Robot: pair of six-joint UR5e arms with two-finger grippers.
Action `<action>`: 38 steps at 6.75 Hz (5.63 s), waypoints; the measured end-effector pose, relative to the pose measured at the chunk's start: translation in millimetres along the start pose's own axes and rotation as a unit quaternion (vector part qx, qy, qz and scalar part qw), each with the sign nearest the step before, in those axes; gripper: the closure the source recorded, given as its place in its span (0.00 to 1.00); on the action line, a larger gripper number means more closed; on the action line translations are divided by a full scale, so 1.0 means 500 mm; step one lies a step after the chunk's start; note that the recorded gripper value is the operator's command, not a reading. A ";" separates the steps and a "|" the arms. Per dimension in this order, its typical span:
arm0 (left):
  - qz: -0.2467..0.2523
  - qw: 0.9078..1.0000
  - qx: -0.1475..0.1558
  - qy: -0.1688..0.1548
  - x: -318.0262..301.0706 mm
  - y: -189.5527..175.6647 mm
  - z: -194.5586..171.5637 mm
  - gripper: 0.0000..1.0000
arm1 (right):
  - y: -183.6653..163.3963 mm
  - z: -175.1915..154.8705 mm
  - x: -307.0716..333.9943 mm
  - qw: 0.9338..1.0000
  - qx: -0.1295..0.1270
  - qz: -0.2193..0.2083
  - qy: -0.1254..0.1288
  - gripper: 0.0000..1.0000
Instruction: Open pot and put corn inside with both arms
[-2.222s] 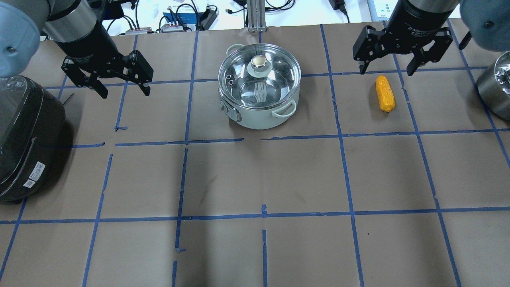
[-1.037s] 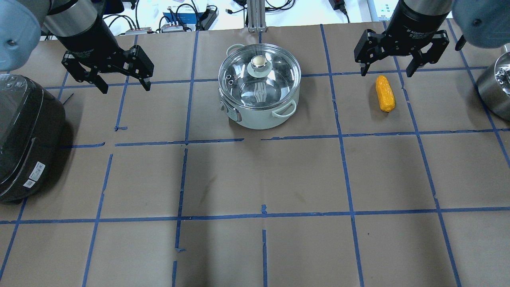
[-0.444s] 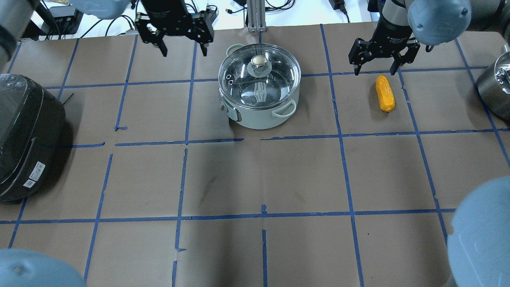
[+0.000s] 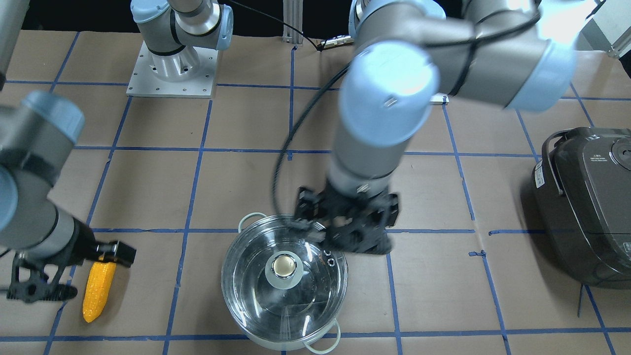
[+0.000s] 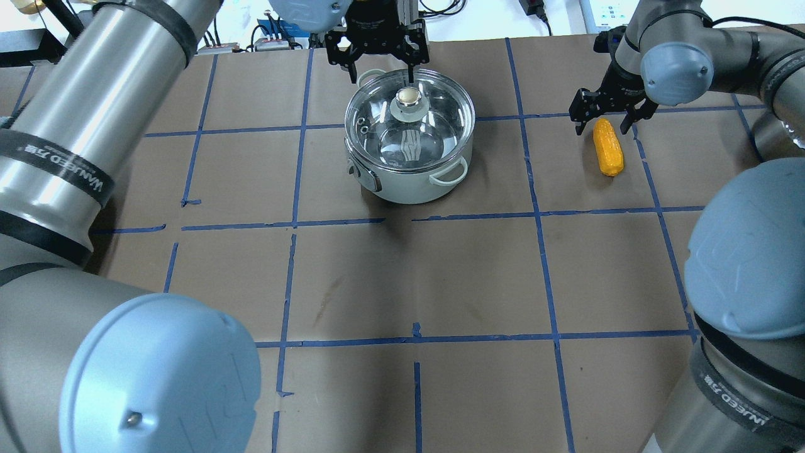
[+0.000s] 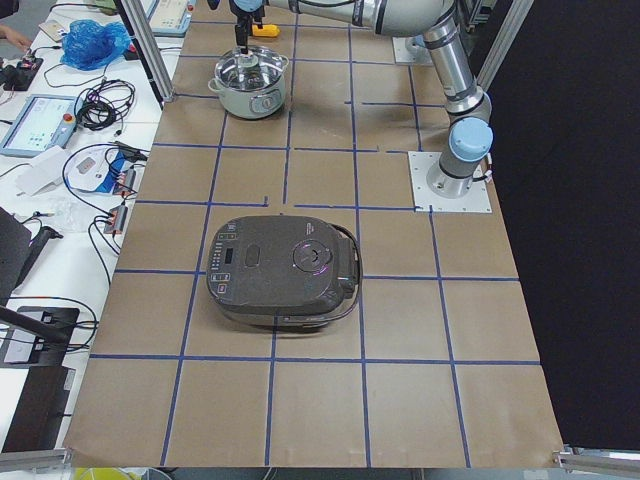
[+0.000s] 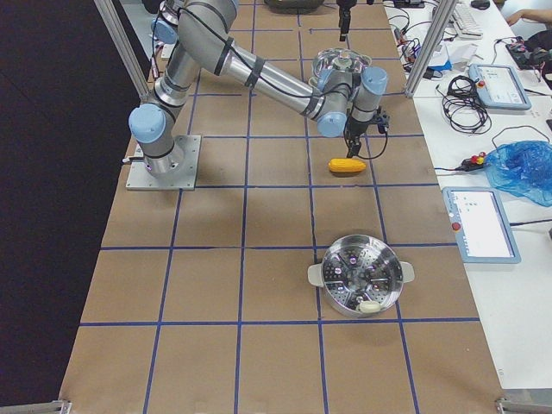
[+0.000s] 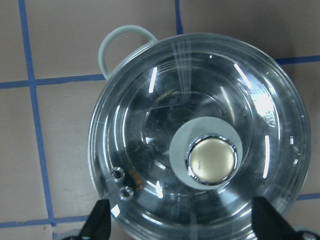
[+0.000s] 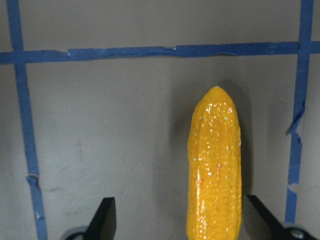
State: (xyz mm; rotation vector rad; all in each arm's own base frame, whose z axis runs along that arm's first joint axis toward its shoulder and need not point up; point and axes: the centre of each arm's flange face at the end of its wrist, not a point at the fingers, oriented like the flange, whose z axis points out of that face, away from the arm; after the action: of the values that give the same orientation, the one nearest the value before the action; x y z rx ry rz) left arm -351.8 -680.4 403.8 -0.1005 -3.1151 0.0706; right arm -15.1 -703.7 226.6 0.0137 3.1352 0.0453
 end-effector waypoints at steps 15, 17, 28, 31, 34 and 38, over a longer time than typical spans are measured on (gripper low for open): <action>-0.041 0.999 0.008 -0.009 -0.281 -0.018 -0.132 0.99 | -0.002 -0.223 -0.532 0.994 0.109 -0.015 -0.025 0.91; -0.054 0.998 -0.013 -0.008 -0.497 -0.020 -0.103 0.99 | 0.017 -0.220 -0.683 0.992 0.117 0.002 -0.037 0.87; -0.058 0.998 -0.025 -0.017 -0.669 -0.018 0.311 0.00 | 0.133 -0.385 -0.549 0.998 0.058 0.026 -0.017 0.02; -0.058 0.997 -0.029 -0.035 -0.648 0.042 0.108 0.00 | 0.312 -0.539 -0.372 0.999 0.009 0.047 -0.002 0.03; -0.035 0.999 -0.023 -0.030 -0.554 0.172 -0.129 0.00 | 0.390 -0.520 -0.354 0.999 0.010 0.041 0.013 0.00; -0.022 0.999 -0.014 0.022 -0.489 0.229 -0.200 0.00 | 0.392 -0.522 -0.353 0.999 0.015 0.025 0.020 0.00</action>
State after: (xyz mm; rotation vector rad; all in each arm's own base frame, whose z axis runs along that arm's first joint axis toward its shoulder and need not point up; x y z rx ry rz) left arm -97.8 -577.6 492.6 -0.0333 -3.0736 0.0246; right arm 161.4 -516.9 494.3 0.0916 3.1754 -0.0018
